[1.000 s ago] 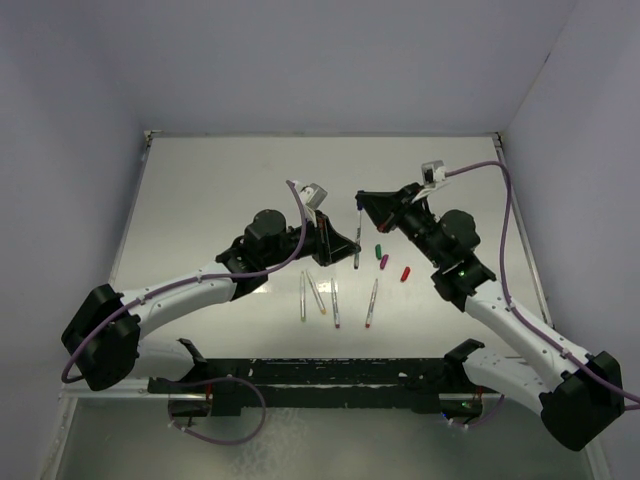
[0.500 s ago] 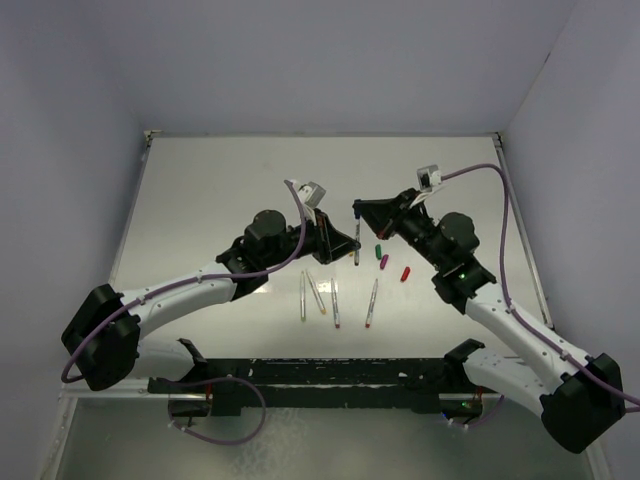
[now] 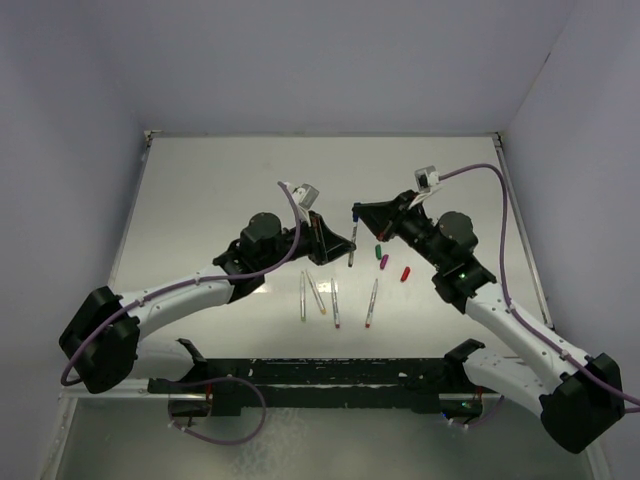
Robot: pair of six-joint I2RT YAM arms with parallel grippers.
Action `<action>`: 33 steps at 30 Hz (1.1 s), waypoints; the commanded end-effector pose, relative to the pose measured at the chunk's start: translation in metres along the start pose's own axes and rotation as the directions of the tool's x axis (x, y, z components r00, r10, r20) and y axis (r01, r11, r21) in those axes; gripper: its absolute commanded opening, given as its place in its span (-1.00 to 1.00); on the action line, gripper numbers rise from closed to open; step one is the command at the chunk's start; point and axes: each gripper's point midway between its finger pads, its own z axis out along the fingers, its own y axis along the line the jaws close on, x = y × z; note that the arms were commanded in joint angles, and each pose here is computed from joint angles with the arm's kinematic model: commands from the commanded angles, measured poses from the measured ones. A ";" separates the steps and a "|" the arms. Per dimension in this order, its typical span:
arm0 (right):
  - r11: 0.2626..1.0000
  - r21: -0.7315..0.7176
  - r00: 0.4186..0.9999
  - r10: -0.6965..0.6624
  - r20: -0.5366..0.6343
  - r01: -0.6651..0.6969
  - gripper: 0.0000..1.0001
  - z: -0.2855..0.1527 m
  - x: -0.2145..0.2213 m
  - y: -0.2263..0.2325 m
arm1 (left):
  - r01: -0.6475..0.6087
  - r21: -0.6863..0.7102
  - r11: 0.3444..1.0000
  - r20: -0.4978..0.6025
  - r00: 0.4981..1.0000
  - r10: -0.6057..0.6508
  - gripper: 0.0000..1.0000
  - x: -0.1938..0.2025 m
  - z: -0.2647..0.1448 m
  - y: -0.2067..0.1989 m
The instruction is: Insert the pens into the pen caps
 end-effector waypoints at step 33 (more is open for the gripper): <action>1.000 0.017 0.861 -0.004 -0.509 0.015 -1.00 -0.018 0.139 -0.018 | -0.109 -0.023 0.994 0.388 0.915 0.109 -1.00 -0.134 -0.017 -0.011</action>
